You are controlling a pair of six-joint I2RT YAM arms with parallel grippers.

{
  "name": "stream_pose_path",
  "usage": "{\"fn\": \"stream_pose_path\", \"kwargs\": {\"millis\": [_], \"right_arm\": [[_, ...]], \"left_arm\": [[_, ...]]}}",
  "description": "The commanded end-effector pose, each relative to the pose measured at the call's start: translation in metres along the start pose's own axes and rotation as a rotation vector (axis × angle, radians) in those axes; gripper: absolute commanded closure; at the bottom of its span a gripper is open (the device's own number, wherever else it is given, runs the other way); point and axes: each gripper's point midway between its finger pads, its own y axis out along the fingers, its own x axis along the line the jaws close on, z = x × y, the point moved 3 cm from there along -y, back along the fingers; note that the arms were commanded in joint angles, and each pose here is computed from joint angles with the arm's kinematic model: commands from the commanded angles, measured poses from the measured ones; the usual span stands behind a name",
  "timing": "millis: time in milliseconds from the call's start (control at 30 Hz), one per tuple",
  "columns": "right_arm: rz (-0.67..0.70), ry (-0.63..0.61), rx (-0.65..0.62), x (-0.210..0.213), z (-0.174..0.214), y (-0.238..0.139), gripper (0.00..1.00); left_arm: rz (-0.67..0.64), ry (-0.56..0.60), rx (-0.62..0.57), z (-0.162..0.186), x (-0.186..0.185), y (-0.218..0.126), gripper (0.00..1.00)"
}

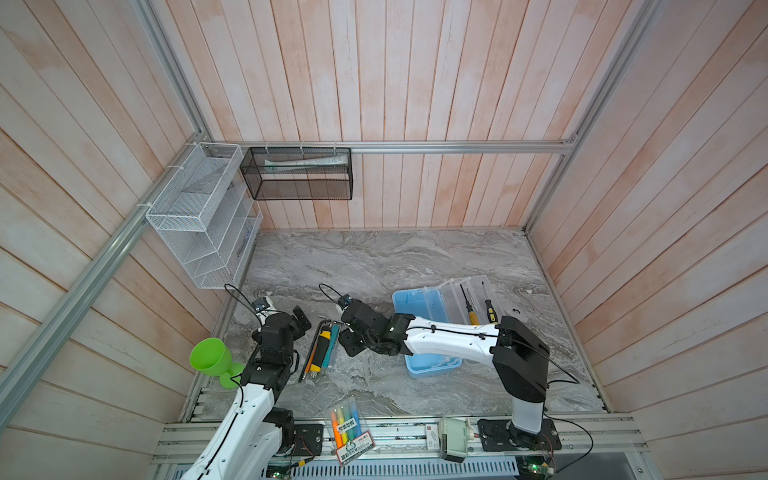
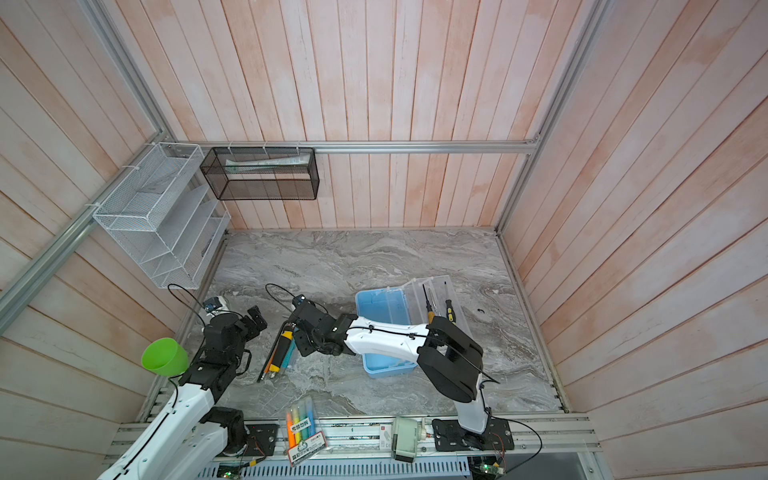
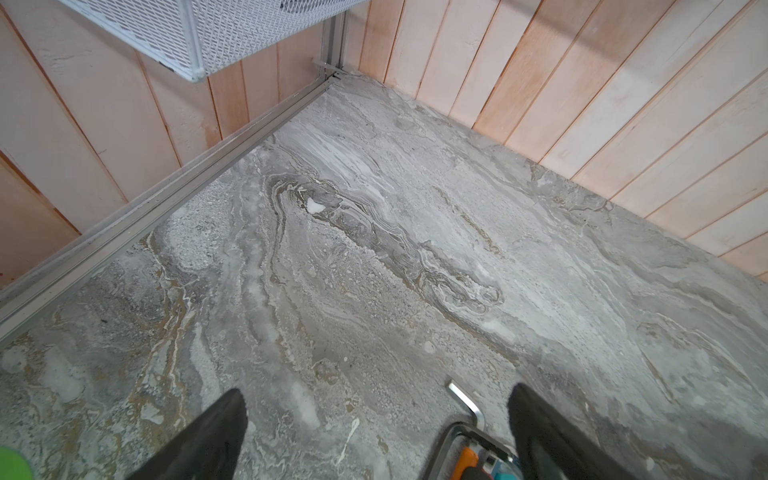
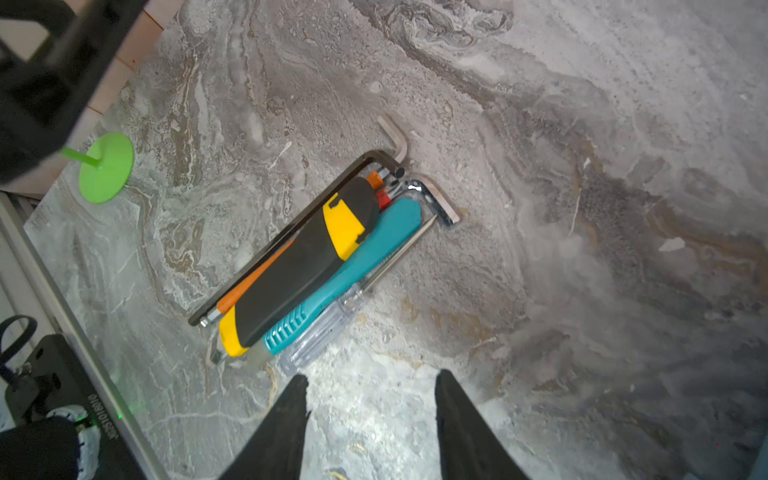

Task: Pack the tool kit

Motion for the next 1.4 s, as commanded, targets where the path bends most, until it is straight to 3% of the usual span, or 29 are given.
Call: {"fn": "stream_pose_path", "kwargs": {"millis": [0,767,1167,1367], "right_arm": [[0.052,0.006,0.037,-0.005,0.006,0.022,0.52],[0.163,-0.026,0.171,-0.005,0.038,0.078,0.51],[0.278,-0.07,0.225,-0.024,0.051,0.055,0.51],[0.254,-0.061,0.185,-0.025,0.038,0.033,0.52]], "left_arm": [[-0.016,-0.009,0.003,0.0,0.003,0.001,0.0],[-0.011,-0.012,-0.002,0.0,0.004,-0.001,0.0],[-0.011,-0.012,-0.003,0.0,0.004,-0.001,0.0],[-0.007,-0.01,-0.004,-0.001,0.003,-0.001,0.0]]}}
